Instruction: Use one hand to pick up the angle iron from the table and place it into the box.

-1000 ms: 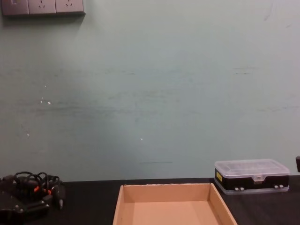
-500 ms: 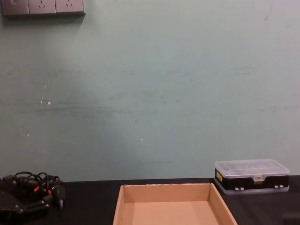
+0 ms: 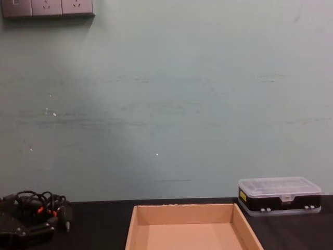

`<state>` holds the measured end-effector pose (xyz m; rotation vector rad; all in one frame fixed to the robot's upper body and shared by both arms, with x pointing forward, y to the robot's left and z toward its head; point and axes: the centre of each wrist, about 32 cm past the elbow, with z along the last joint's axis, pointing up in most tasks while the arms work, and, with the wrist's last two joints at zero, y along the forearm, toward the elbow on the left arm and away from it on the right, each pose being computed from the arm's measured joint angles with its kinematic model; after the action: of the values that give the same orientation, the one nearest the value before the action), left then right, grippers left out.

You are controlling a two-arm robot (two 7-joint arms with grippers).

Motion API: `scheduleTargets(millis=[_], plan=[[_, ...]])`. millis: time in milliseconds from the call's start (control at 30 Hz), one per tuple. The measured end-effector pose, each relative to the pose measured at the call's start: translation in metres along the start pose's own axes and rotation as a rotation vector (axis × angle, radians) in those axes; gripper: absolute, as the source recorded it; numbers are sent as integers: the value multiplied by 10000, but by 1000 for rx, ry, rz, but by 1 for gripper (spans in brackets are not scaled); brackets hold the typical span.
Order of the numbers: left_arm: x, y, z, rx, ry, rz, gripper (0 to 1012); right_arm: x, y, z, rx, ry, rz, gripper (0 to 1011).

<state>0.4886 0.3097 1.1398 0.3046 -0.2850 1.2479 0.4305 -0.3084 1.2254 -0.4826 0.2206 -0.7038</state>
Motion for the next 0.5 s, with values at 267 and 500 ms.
scheduleTargets(millis=[267,500], plan=[[0,0,0,0,0,0,1011,51,174,-14,-12,10,-7,1003],[0,0,0,0,0,0,1011,74,312,3,-19,7,9,1003]])
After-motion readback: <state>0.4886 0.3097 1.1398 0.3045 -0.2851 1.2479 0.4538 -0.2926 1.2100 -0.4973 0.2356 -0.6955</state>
